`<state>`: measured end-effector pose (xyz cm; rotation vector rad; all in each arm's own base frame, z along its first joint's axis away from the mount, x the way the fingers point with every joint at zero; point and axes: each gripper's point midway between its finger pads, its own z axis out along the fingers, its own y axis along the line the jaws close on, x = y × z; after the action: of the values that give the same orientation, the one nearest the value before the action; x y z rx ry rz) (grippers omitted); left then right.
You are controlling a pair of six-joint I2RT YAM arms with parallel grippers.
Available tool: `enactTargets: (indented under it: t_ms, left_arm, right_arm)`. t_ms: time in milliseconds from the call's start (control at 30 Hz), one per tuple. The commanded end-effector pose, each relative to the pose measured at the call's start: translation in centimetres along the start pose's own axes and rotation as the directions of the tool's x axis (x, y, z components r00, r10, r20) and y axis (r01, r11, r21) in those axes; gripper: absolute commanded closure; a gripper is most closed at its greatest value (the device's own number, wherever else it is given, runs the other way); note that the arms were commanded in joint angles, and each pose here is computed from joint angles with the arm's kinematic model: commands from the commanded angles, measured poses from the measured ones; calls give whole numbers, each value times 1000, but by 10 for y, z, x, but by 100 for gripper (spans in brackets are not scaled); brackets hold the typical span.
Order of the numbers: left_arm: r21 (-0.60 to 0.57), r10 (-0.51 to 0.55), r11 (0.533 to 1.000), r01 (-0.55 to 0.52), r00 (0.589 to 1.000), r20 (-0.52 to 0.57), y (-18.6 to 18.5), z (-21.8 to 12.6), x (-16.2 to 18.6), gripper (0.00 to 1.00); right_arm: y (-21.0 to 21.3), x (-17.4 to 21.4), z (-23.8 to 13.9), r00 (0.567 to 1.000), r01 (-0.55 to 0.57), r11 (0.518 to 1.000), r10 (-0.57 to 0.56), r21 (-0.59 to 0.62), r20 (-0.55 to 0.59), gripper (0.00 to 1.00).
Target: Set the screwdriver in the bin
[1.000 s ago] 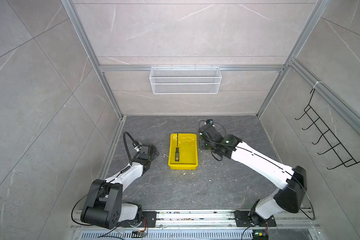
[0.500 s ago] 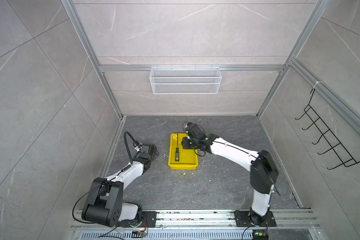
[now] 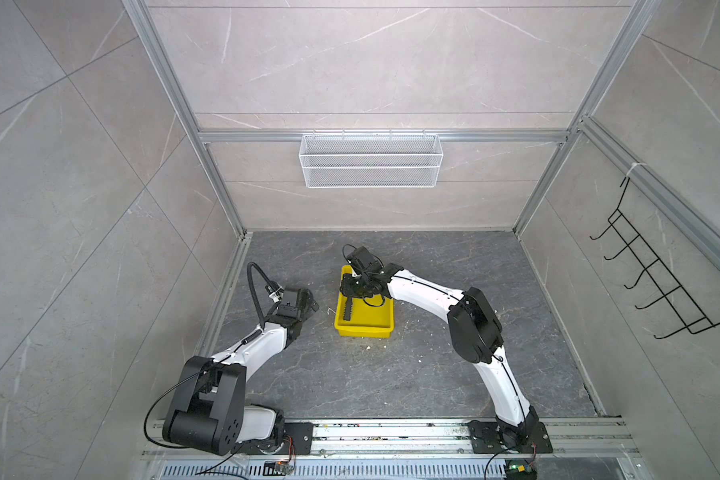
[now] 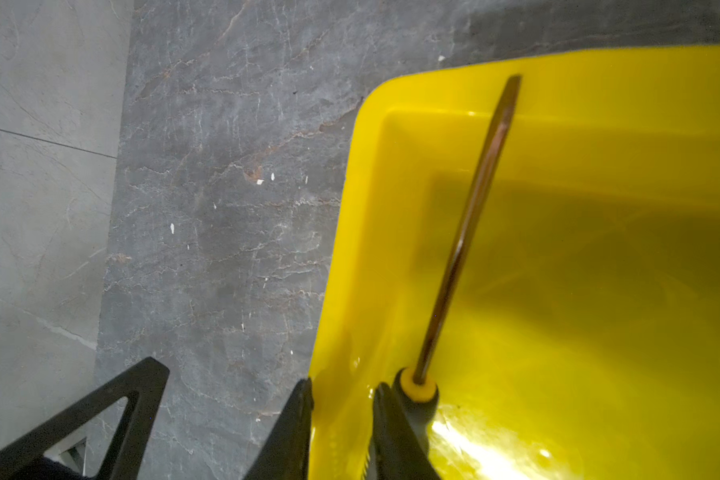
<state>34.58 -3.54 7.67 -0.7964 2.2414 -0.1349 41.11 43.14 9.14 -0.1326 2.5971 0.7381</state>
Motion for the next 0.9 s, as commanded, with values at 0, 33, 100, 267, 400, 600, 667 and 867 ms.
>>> enactTargets:
  t_ms: [0,33,100,267,400,600,667,867]
  left_arm:
    - [17,-26,1000,25,999,36,-6,-4,-12,6]
    - [17,-25,1000,25,999,34,-6,-4,-11,6]
    - [18,-25,1000,25,999,35,-7,-4,-12,6]
    - [16,-23,1000,22,999,42,-6,-6,-13,6]
    - [19,-25,1000,24,999,41,-6,-5,-13,6]
    - [18,-24,1000,23,999,35,-7,-5,-12,6]
    - [20,-22,1000,22,999,39,-7,-6,-13,6]
    - [22,-25,999,24,999,40,-7,-5,-13,6]
  right_arm:
    - [-23,7,-13,1000,4,996,-3,90,-19,72]
    - [-22,6,-15,1000,11,996,-10,90,-16,71]
    - [-22,6,-16,1000,13,996,-13,85,-6,72]
    - [-7,-4,-27,997,30,1000,-29,-11,72,74]
    - [-17,-15,-43,984,9,1000,-7,-10,178,73]
    - [-54,-14,-13,995,-50,998,47,33,93,77]
    - [-44,-14,-15,995,-30,999,32,-26,99,76]
    - [-64,-21,-21,993,-49,996,41,69,108,72]
